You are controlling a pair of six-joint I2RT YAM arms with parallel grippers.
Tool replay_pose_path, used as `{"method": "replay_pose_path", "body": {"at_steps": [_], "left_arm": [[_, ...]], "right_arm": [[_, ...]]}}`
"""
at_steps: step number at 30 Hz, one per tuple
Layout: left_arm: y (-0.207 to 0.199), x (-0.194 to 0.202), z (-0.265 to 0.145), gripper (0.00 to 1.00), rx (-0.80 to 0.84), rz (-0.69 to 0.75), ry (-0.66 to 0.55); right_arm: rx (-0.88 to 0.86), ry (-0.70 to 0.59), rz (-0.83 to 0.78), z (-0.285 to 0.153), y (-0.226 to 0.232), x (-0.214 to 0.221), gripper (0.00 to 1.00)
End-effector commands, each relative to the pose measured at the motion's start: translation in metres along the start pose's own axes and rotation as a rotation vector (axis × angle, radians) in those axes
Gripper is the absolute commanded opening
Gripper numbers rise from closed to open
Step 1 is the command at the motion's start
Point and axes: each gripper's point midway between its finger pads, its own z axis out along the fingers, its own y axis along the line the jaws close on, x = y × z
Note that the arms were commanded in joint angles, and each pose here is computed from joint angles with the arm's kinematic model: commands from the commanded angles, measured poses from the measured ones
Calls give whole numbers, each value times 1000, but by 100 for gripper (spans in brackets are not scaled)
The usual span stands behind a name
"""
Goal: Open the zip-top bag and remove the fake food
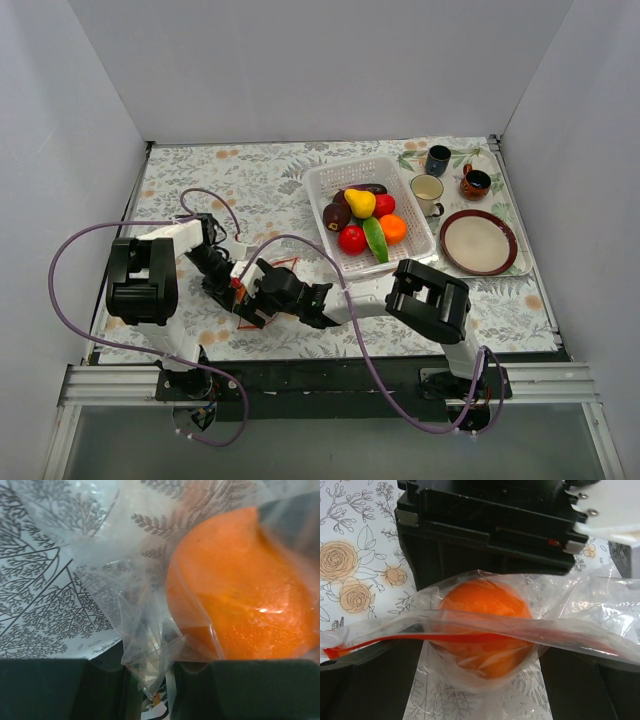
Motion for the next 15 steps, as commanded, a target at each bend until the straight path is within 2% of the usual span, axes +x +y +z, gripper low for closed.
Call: {"method": "replay_pose_path", "body": {"at_steps": [1, 5, 8, 9, 11, 12, 14, 15], "left_arm": [[-3, -2, 15, 18, 17, 47, 14], [-6, 0, 18, 18, 23, 60, 29], [-1, 2, 20, 18, -1, 64, 34], [2, 4, 21, 18, -13, 59, 43], [5, 4, 24, 18, -29, 50, 48], [7, 4, 25, 18, -33, 43, 50], [10, 4, 25, 17, -48, 32, 52], [11, 4, 25, 17, -55, 30, 53]], "right_arm": [[-22, -31, -30, 17, 9, -12, 99], [-36, 5, -35, 17, 12, 5, 98], [-54, 18, -16, 7, 15, 14, 86], [-59, 14, -12, 3, 16, 13, 75], [-56, 26, 13, -9, 15, 16, 62], [-54, 35, 21, -14, 14, 17, 48], [-73, 58, 33, -32, 17, 24, 42], [-85, 57, 37, -39, 19, 24, 43]]}}
